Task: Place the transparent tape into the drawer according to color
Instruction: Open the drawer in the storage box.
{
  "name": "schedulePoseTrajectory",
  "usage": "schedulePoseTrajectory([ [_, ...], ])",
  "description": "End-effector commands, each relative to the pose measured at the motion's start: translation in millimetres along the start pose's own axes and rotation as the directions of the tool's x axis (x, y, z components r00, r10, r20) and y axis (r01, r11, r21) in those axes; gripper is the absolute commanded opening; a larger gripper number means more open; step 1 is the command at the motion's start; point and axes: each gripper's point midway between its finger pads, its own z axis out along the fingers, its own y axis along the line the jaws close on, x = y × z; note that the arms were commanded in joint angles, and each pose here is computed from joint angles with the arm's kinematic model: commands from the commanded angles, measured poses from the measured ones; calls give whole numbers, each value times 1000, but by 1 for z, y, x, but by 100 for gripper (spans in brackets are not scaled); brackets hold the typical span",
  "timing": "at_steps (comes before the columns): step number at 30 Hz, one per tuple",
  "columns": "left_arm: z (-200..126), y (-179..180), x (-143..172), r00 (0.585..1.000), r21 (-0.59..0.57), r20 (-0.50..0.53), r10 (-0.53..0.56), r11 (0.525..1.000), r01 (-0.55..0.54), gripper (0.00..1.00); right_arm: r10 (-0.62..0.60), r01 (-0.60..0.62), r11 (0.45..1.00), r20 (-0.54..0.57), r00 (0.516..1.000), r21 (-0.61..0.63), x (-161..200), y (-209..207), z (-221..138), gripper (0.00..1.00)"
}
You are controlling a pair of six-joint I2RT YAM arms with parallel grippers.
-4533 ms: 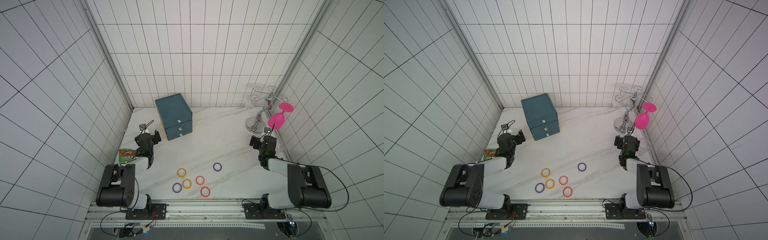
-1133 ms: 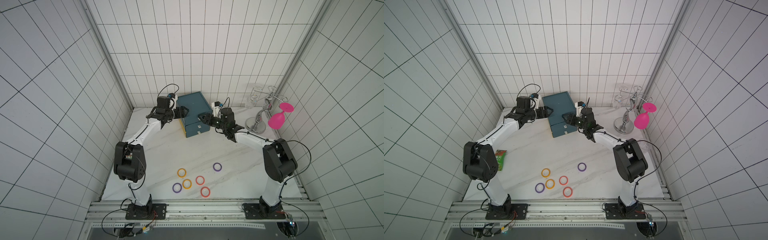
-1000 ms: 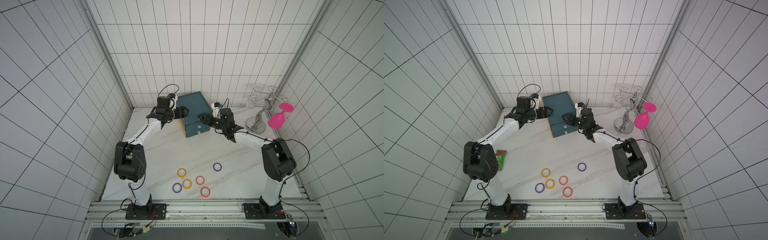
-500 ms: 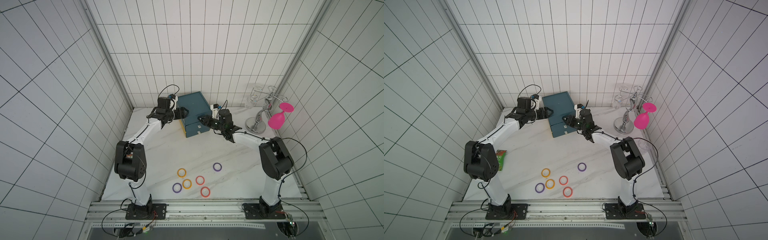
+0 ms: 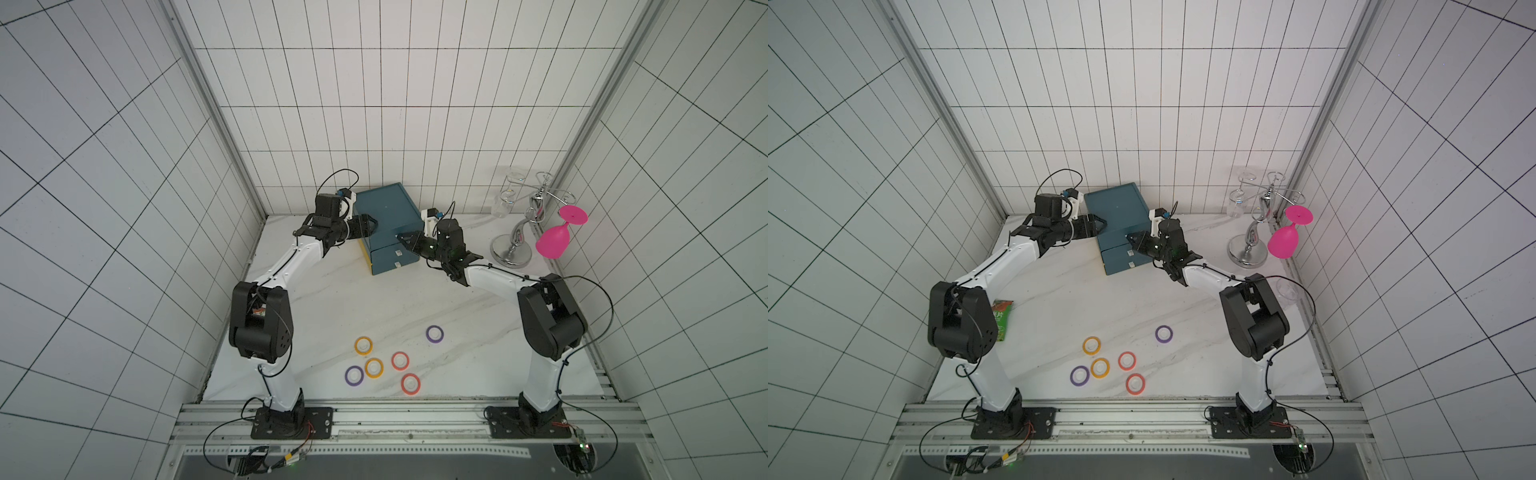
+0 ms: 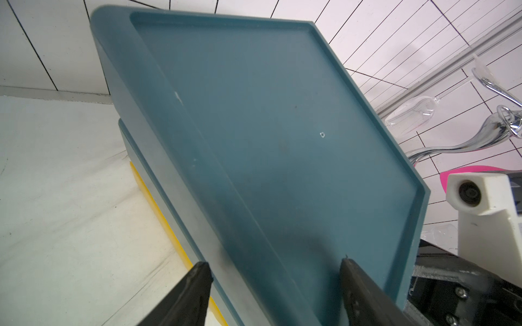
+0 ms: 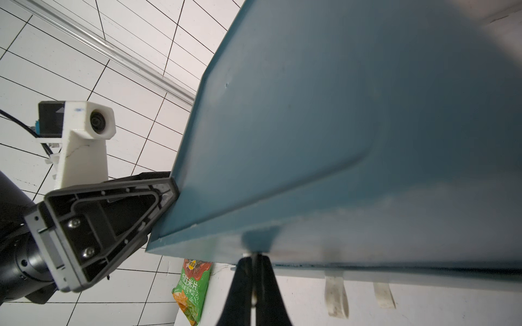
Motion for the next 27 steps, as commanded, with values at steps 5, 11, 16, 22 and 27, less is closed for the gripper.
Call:
schedulePoseTrajectory([
  [5, 5, 1, 1, 1000, -2, -17, 15, 1000, -15, 75, 11, -11, 1000, 3, 1000, 0, 12, 3, -24, 0],
  [11, 5, 3, 2, 1000, -13, -17, 13, 1000, -13, 75, 24, -23, 1000, -48, 999, 15, 34, 4, -43, 0],
  [16, 6, 3, 2, 1000, -16, -17, 12, 1000, -12, 74, 26, -23, 999, -77, 997, 36, 51, 5, -60, 0],
  [22, 5, 3, 1, 1000, -17, -15, 12, 1000, -13, 74, 30, -23, 997, -102, 994, 68, 61, 6, -74, 0],
  [27, 6, 3, 2, 1000, -15, -16, 8, 1000, -8, 74, 19, -9, 996, -115, 993, 85, 65, 5, -76, 4],
])
